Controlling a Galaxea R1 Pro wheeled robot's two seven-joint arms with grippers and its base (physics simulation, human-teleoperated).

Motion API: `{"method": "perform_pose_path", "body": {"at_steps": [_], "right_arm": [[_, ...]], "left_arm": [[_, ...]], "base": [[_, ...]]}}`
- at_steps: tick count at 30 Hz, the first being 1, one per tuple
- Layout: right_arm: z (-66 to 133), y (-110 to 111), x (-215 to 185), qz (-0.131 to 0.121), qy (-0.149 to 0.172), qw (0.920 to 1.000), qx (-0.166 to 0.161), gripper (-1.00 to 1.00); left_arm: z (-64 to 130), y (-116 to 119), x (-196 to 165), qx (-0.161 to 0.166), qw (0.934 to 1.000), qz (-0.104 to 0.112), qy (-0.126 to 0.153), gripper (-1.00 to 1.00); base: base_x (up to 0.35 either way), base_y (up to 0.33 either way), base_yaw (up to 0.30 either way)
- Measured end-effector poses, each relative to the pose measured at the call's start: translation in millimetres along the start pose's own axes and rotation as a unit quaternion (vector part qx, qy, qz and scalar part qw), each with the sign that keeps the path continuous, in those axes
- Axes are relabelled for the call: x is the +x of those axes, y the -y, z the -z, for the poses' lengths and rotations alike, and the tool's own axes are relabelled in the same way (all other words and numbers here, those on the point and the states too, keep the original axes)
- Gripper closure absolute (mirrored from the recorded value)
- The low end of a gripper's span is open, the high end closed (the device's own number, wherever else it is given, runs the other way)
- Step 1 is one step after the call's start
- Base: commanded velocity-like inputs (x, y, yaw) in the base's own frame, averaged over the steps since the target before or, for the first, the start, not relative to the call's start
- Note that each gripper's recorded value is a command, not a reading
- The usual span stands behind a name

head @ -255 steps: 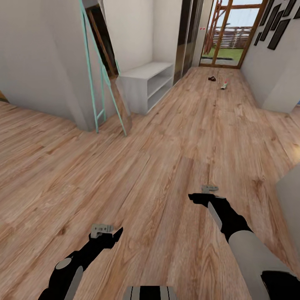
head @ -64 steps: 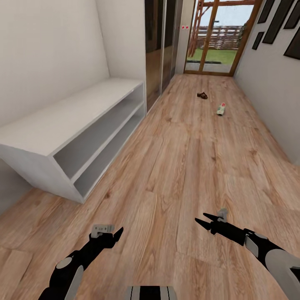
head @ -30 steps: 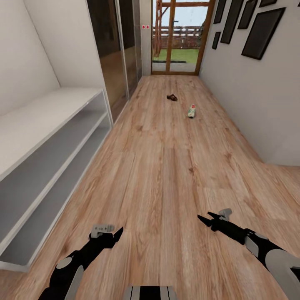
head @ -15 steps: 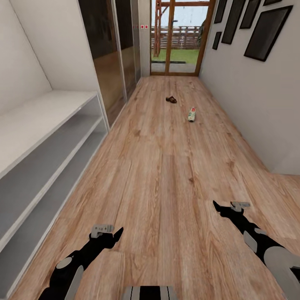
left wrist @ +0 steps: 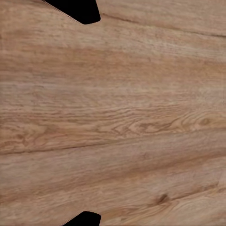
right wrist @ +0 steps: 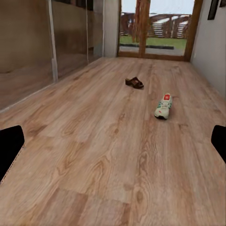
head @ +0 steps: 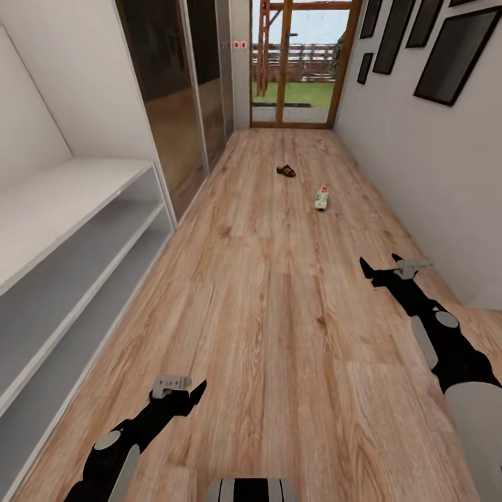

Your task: Pick up the two gym shoes and the two sandals from the corridor floor and place them onto the hallstand (shoe rack) in the corridor, making sure they are on the rack and not on the floor. Arrange them so the two gym shoes are next to each other and the two sandals are next to each other.

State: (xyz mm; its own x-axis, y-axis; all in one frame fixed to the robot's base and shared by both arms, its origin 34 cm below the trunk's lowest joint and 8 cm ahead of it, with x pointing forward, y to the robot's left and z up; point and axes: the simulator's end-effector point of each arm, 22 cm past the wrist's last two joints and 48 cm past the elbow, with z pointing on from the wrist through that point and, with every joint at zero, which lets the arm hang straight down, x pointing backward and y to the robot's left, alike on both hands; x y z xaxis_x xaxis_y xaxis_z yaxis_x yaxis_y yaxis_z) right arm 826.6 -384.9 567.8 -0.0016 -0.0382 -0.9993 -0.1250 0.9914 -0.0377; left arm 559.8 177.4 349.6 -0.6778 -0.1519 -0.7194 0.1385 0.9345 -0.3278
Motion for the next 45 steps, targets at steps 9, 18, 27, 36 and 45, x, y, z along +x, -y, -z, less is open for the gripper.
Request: {"method": "perform_pose_path", "body": {"at_steps": [9, 18, 27, 36, 45], "right_arm": [[-6.8, -13, -59, 0.018, 0.046, 0.9987, -0.014, -1.0], [-2.3, -34, -143, 0.04, 0.105, 0.993, -0.035, -1.0], [43.0, -54, -138, 0.077, 0.166, 0.982, -0.045, -1.0], [113.6, -94, -116, 0.094, 0.281, 0.9538, -0.049, -1.0], [147.0, -130, -45, 0.029, 0.232, 0.9715, -0.038, -1.0]], "left_arm": [[-0.1, 0, 0, 0.0, 1.0, 0.0, 0.0, -1.0], [-0.1, 0, 0, -0.001, 1.0, 0.0, 0.0, -1.0], [-0.1, 0, 0, -0.001, 1.0, 0.0, 0.0, -1.0], [-0.1, 0, 0, -0.001, 1.0, 0.0, -0.001, -1.0], [-0.1, 0, 0, -0.001, 1.0, 0.0, 0.0, -1.0]], "base": [[0.331, -0.065, 0.0], [0.331, -0.066, 0.0], [0.331, -0.067, 0.0], [0.331, -0.066, 0.0], [0.331, -0.07, 0.0]]}}
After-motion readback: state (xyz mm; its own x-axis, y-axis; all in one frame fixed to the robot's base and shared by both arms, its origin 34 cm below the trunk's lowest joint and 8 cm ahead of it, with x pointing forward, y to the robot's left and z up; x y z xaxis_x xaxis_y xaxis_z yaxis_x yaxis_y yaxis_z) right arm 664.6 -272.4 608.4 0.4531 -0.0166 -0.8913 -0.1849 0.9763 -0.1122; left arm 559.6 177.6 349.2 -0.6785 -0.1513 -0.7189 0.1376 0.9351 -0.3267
